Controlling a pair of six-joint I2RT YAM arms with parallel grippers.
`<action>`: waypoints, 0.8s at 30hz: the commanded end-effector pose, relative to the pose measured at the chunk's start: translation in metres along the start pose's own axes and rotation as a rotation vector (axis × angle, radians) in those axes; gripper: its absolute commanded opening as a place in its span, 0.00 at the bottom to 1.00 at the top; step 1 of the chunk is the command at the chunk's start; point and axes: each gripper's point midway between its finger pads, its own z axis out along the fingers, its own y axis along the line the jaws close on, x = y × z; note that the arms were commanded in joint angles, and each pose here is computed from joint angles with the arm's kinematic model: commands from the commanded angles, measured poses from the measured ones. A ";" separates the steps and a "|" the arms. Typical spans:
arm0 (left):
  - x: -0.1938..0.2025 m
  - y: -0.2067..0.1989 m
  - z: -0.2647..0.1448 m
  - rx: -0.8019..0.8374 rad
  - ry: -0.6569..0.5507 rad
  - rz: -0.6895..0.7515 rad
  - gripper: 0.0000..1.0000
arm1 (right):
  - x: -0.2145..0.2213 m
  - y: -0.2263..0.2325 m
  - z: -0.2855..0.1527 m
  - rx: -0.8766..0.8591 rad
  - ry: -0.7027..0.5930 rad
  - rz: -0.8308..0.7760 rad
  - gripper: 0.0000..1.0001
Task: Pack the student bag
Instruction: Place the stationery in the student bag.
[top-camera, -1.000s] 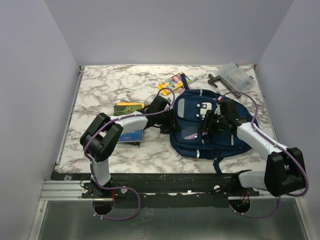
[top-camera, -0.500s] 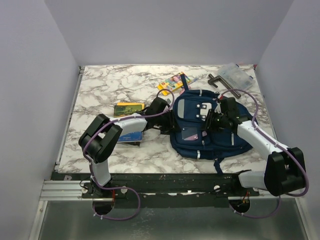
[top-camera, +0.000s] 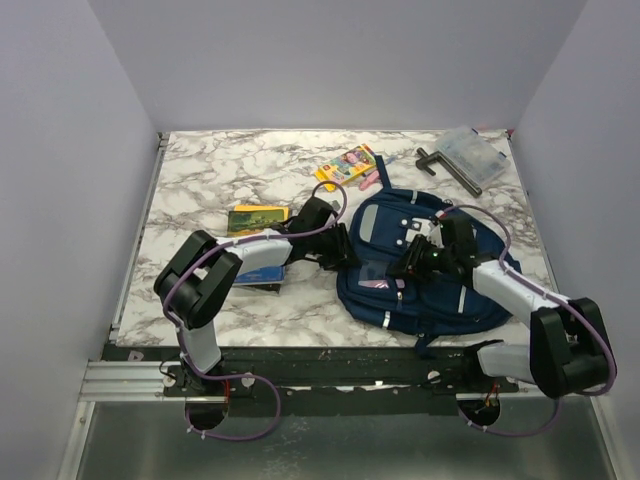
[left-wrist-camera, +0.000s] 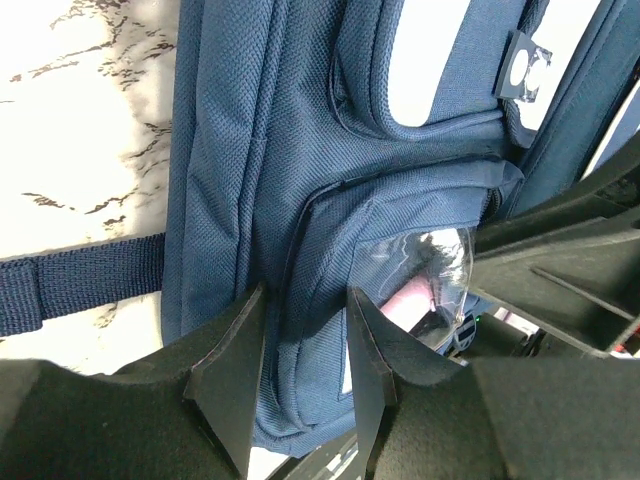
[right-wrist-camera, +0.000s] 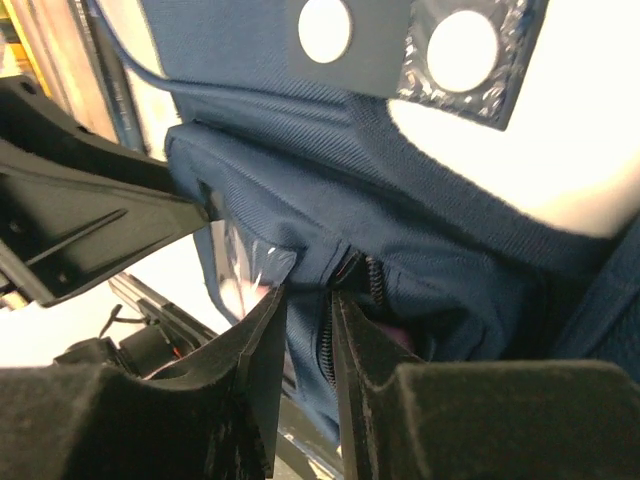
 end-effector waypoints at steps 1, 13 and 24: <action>0.025 0.007 0.000 -0.017 0.058 -0.007 0.39 | 0.003 0.027 -0.021 -0.067 -0.022 0.034 0.28; 0.019 0.005 -0.018 -0.018 -0.017 0.063 0.40 | -0.015 -0.021 -0.030 0.208 -0.103 -0.115 0.47; 0.019 -0.023 -0.038 0.041 -0.062 0.196 0.59 | 0.003 -0.019 -0.021 0.157 -0.018 -0.079 0.46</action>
